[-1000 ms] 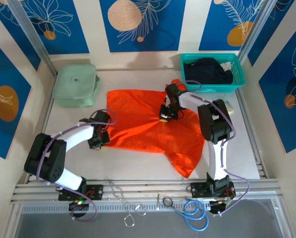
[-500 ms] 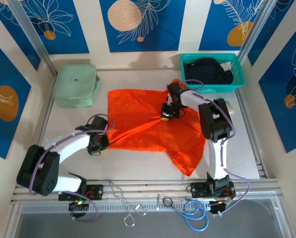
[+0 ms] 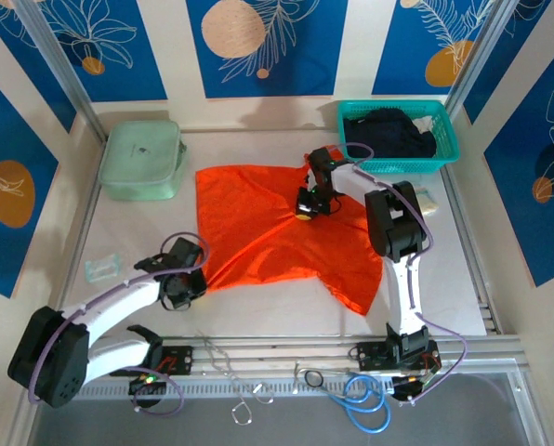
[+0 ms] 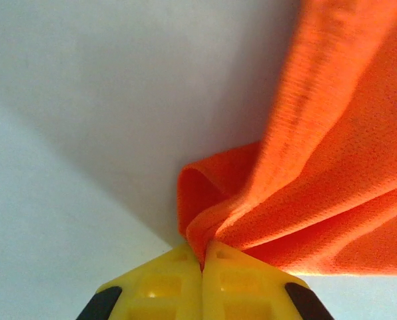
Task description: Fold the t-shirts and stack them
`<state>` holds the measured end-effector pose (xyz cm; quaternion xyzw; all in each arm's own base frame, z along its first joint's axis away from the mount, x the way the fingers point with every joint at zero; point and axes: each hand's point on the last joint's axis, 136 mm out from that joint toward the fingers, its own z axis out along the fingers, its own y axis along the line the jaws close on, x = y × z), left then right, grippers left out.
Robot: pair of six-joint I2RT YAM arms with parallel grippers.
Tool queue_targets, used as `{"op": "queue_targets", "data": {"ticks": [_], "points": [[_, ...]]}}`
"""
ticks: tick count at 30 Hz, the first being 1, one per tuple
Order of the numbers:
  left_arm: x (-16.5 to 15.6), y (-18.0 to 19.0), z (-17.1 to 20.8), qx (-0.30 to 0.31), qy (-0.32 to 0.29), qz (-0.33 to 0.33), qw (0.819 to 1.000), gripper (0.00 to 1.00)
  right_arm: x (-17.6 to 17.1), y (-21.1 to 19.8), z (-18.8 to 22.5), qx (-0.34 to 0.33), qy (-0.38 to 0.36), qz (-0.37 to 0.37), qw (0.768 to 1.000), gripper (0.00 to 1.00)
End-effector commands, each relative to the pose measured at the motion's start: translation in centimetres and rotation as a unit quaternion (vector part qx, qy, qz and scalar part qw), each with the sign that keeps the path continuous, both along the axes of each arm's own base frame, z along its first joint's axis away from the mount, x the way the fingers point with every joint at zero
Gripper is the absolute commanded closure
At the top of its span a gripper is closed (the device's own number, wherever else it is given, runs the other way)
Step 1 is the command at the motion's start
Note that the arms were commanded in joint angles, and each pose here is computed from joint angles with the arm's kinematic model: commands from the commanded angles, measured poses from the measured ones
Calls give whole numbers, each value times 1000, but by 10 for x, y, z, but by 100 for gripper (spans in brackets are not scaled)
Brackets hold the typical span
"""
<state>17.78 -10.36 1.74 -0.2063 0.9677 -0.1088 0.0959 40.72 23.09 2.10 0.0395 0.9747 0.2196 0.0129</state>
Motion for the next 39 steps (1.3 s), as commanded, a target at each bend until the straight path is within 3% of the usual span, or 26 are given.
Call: {"op": "queue_targets", "data": {"ticks": [1,6,9,13,17,21,23,27,30,35,39], "points": [[-15,4,-4,5,31,13,999,100,-26,21,17,-17,7,67,998,100],[-8,-5,-11,-10,31,9,999,100,-38,96,68,45,-34,158,986,100],[-6,-7,-13,-5,34,5,999,100,-42,124,56,58,-10,176,983,100],[-4,12,0,45,22,14,999,100,-41,128,43,51,-4,168,984,100],[3,38,31,95,-12,28,995,96,-40,96,59,41,-25,142,989,100],[15,42,54,106,-39,24,993,91,-51,44,77,14,-48,107,993,100],[20,35,57,92,-42,18,995,84,-62,15,81,1,-52,82,995,100],[34,19,67,67,-53,1,996,60,-86,-47,71,-26,-42,16,999,100],[49,13,84,77,-61,-24,995,51,-91,-90,60,-28,-30,-43,998,100],[87,-3,99,97,-66,-67,991,41,-77,-141,51,-38,-32,-116,992,100],[127,-25,88,89,-84,-84,989,40,-58,-168,40,-41,-29,-172,984,100]]}}
